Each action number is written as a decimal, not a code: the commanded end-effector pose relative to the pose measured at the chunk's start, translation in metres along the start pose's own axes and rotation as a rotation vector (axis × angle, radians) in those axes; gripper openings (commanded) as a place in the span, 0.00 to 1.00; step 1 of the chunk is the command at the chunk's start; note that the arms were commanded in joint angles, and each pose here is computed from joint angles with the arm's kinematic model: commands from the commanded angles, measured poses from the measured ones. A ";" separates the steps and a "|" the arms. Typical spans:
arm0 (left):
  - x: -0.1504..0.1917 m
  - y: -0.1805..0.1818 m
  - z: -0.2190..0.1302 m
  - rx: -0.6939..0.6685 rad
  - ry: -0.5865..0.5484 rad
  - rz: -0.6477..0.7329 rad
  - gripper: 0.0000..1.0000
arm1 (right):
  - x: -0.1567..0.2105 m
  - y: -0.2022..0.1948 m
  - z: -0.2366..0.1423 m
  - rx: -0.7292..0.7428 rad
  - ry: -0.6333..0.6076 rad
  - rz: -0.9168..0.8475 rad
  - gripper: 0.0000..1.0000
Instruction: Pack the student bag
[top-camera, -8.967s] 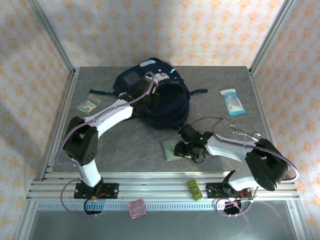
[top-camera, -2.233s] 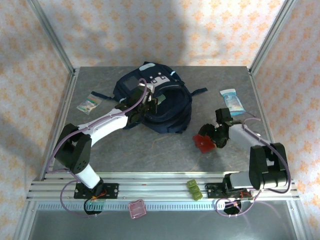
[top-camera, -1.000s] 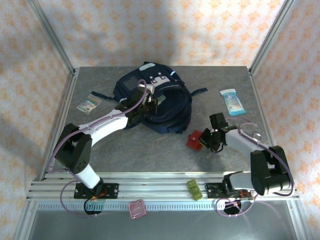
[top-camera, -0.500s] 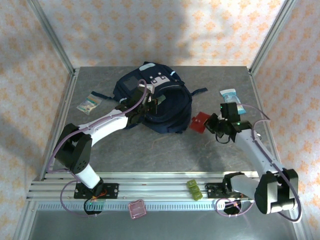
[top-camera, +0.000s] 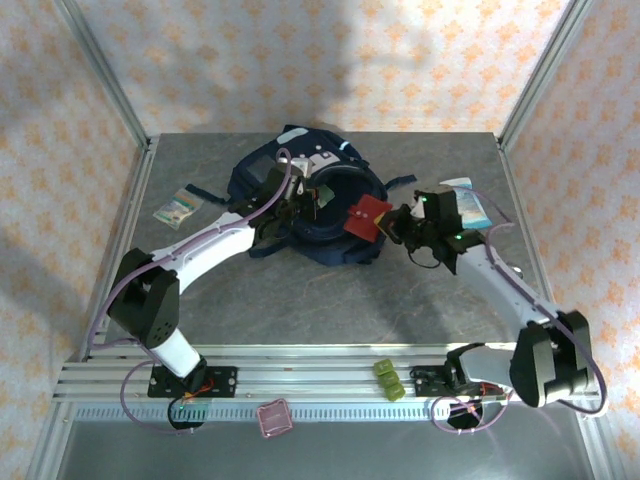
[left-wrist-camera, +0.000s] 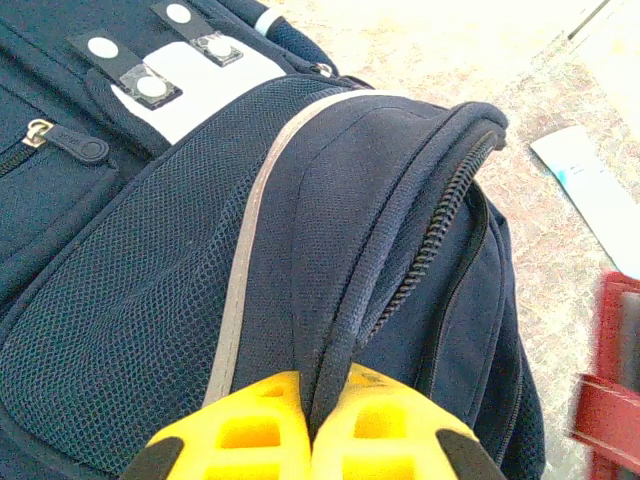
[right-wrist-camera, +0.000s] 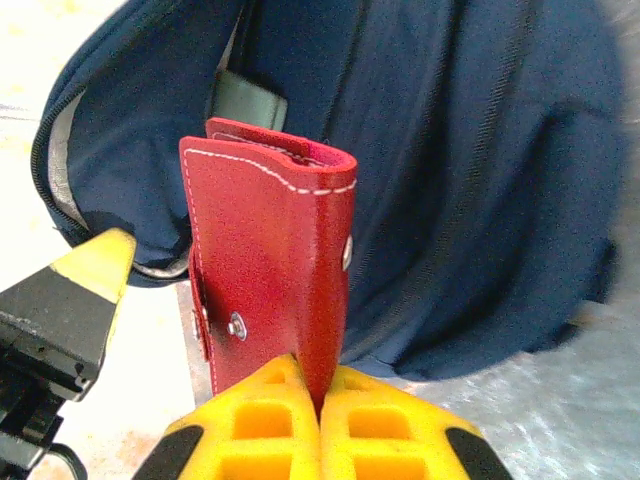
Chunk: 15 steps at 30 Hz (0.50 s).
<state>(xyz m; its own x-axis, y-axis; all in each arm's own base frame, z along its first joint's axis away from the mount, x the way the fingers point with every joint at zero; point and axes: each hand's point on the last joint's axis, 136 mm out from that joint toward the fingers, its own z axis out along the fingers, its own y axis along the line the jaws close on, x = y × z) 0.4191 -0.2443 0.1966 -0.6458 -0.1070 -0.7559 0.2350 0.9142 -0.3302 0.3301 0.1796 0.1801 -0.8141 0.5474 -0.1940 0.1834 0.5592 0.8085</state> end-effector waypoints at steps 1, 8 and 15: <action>-0.060 -0.051 -0.048 0.182 -0.191 0.011 0.00 | -0.025 0.044 0.011 -0.144 -0.061 -0.002 0.00; -0.047 -0.062 -0.048 0.224 -0.184 0.024 0.00 | -0.045 0.038 0.053 -0.093 -0.043 0.099 0.00; -0.046 -0.069 -0.050 0.241 -0.193 0.034 0.00 | -0.071 0.033 0.093 -0.059 -0.080 0.235 0.00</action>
<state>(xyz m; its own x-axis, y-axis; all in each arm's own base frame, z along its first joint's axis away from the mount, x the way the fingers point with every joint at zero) 0.3949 -0.2665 0.2078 -0.6401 -0.0801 -0.7641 0.3222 0.8749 -0.3616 0.4206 0.2106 0.1530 -0.7530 0.6562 -0.0488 0.3340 0.4451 0.8309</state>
